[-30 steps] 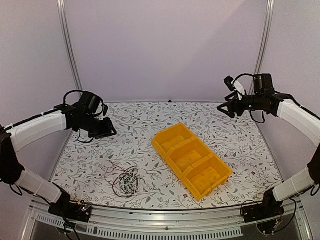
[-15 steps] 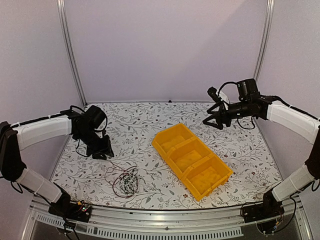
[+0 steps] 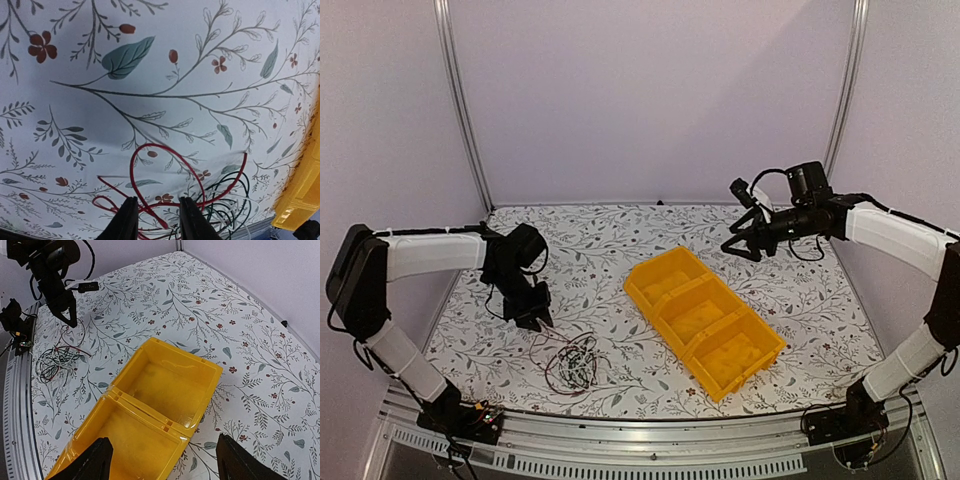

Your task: Untangle the cables

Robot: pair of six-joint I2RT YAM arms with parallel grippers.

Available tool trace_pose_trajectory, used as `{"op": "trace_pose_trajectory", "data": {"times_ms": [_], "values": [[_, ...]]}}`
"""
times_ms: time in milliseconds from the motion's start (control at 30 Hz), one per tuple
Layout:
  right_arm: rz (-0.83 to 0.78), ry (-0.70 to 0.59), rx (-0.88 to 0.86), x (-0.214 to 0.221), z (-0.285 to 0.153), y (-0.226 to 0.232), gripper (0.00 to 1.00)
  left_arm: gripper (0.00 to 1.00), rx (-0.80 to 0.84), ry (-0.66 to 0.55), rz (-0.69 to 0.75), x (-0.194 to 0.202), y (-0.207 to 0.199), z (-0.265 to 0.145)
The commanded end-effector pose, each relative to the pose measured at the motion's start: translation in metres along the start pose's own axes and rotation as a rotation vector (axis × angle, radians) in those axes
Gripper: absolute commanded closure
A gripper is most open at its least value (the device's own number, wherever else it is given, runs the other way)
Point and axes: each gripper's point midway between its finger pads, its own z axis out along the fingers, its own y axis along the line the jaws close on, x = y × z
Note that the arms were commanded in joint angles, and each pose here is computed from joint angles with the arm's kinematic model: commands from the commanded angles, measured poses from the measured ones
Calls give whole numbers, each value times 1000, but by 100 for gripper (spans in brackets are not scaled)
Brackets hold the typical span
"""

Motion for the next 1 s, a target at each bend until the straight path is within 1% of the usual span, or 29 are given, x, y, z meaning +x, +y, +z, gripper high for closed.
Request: {"op": "trace_pose_trajectory", "data": {"times_ms": [0,133,233,300,433,533,667,767,833,967], "values": [[-21,-38,-15,-19,2,2,25,79,6,-18,23,-8,-15,4],[-27,-42,-28,-27,8,3,25,100,13,-60,60,-17,-27,-2],[-46,-47,-47,-36,14,8,25,100,79,-142,170,-27,-58,-25],[-70,-59,-74,-45,19,15,30,100,114,-206,259,-32,-77,-44],[-113,-111,-180,-70,24,32,41,100,178,-316,402,-35,-98,-75],[-118,-133,-245,-86,34,40,44,100,281,-392,486,-30,-114,-99],[-116,-131,-318,-103,56,54,45,100,460,-480,580,-15,-133,-135],[-120,-108,-375,-111,78,74,44,100,564,-518,622,-4,-142,-152],[-109,-78,-411,-107,98,85,42,100,609,-532,647,2,-146,-159],[-95,-63,-475,-105,122,110,38,100,669,-544,704,13,-156,-169]]}}
